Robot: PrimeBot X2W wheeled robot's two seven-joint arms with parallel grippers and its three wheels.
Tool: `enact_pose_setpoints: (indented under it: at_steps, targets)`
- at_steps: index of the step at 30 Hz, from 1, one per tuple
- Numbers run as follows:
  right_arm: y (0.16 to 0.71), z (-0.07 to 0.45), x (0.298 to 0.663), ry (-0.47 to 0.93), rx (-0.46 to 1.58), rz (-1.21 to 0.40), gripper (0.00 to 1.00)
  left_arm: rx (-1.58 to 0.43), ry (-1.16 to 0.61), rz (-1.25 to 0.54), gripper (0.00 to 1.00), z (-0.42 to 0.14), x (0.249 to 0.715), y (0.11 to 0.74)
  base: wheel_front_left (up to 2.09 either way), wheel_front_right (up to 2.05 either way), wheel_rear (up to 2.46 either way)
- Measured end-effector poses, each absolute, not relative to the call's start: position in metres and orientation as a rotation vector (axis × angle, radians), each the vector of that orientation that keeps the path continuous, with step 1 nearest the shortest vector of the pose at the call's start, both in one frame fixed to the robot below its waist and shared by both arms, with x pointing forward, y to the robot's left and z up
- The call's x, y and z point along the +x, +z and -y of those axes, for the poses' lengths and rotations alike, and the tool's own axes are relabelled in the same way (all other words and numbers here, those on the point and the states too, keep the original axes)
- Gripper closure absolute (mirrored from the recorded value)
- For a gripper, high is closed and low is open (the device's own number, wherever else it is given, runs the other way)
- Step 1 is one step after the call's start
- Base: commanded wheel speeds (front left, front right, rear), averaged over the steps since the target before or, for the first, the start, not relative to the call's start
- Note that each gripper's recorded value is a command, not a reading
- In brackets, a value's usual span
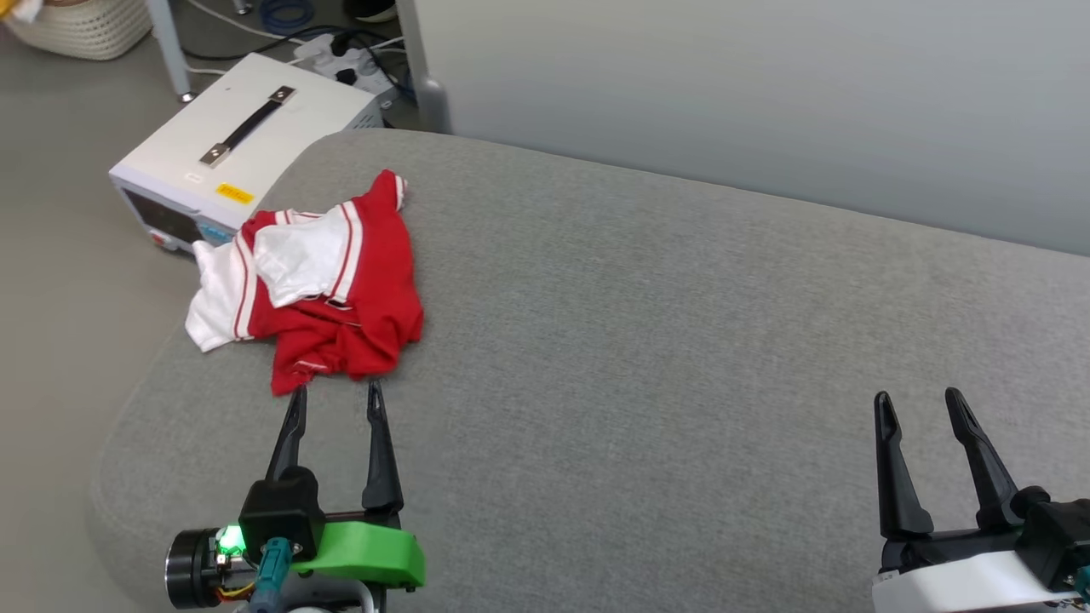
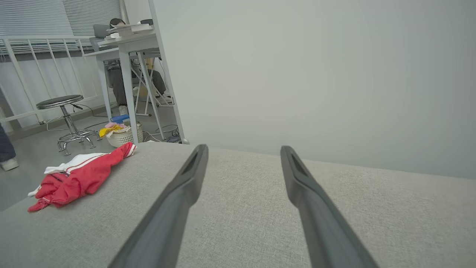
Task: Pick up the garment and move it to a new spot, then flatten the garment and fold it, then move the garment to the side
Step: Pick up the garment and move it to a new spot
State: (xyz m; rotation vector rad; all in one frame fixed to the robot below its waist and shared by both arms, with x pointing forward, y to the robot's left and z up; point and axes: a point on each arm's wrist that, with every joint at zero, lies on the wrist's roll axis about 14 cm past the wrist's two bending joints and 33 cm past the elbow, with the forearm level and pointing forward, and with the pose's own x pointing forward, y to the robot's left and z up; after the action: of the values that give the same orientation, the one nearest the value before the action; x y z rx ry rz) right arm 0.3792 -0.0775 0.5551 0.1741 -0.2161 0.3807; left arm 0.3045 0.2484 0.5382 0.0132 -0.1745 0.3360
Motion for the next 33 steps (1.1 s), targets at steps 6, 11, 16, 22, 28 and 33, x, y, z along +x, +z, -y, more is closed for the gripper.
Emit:
enact_pose_setpoints:
  at_steps: [6, 11, 16, 22, 28, 33]
  targets:
    - [0.554, 0.044, 0.385, 0.478, 0.189, 0.206, 0.00, 0.019, 0.435, 0.169, 0.00, -0.274, 0.280, 0.537, 0.00, 0.00, 0.00]
    - [0.553, 0.015, 0.386, 0.560, 0.202, 0.198, 0.00, 0.020, 0.523, 0.165, 0.00, -0.295, 0.258, 0.536, 0.00, 0.00, 0.00]
    - [0.552, -0.018, 0.386, 0.657, 0.213, 0.187, 0.00, 0.022, 0.631, 0.160, 0.00, -0.318, 0.229, 0.535, 0.00, 0.00, 0.00]
    - [0.548, -0.030, 0.387, 0.692, 0.220, 0.177, 0.00, 0.026, 0.669, 0.144, 0.00, -0.325, 0.220, 0.532, 0.00, 0.00, 0.00]
    - [0.546, -0.031, 0.389, 0.692, 0.217, 0.176, 0.00, 0.045, 0.627, 0.181, 0.00, -0.336, 0.240, 0.547, 0.00, 0.00, 0.00]
    - [0.546, -0.028, 0.398, 0.674, 0.200, 0.194, 0.00, 0.083, 0.601, 0.291, 0.00, -0.363, 0.271, 0.590, 0.00, 0.00, 0.00]
